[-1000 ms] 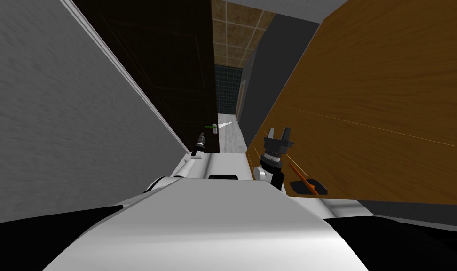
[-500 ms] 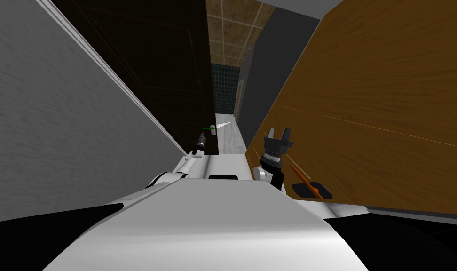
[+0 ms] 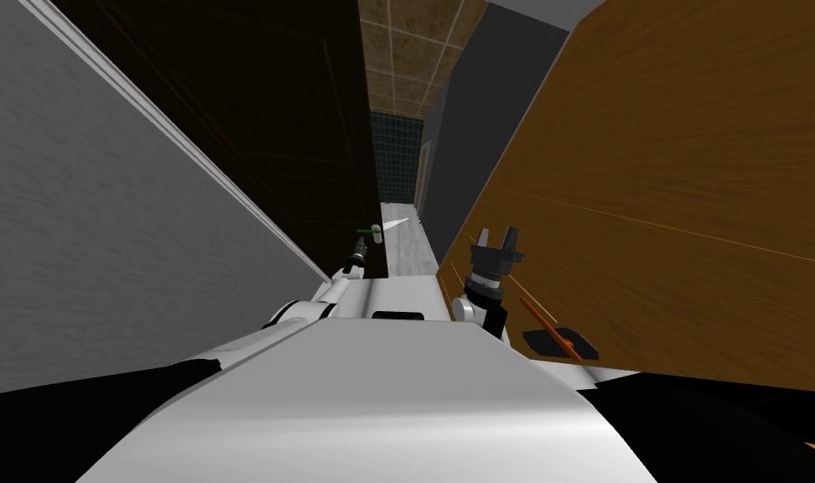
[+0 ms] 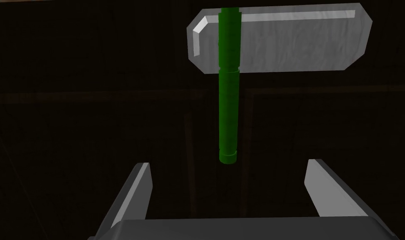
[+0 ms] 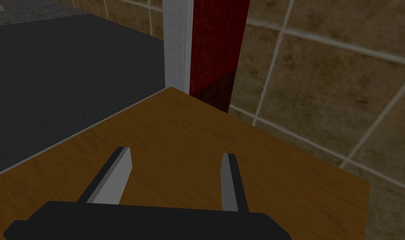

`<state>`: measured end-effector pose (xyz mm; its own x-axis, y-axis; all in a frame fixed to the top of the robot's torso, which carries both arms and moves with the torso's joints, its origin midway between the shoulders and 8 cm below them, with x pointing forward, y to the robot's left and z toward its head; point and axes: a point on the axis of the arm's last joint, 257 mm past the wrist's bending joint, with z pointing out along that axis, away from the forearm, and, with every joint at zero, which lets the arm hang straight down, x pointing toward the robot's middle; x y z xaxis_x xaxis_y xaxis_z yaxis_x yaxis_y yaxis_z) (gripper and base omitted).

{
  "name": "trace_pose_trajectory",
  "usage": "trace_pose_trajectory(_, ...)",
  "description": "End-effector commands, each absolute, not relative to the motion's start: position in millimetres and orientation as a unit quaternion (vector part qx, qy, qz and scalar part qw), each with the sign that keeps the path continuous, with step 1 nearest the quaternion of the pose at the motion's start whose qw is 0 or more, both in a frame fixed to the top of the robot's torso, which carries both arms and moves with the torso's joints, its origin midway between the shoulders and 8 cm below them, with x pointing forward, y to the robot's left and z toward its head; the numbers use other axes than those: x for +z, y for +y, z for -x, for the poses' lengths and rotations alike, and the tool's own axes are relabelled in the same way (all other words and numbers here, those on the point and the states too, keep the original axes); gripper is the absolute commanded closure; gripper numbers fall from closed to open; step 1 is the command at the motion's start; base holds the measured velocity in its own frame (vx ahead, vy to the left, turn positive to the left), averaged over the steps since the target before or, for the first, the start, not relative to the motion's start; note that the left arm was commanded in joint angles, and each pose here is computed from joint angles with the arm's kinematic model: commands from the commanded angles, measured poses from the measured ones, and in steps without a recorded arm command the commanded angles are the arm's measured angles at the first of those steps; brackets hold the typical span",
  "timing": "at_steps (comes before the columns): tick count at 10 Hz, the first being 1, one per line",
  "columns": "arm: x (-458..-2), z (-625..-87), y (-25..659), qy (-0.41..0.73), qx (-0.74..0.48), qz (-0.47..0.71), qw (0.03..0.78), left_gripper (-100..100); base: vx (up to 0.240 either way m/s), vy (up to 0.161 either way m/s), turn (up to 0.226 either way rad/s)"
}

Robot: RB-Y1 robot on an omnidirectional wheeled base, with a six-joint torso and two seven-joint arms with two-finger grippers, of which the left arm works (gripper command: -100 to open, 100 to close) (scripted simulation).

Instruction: Pull the door open

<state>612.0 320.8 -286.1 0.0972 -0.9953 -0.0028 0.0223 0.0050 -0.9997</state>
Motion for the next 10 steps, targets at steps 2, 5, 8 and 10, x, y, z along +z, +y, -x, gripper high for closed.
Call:
trace_pose_trajectory(2,-292,-615,323,0.473,-0.474,0.524,0.526,-100,0.055,0.017,-0.030)
trace_pose_trajectory(5,-293,-608,349,0.466,-0.468,0.530,0.532,-100,0.102,-0.029,-0.100)
trace_pose_trajectory(8,-296,-595,391,0.455,-0.456,0.541,0.540,-100,0.116,-0.037,-0.123)
trace_pose_trajectory(10,-296,-588,414,0.449,-0.449,0.547,0.546,-100,0.115,-0.020,-0.121)
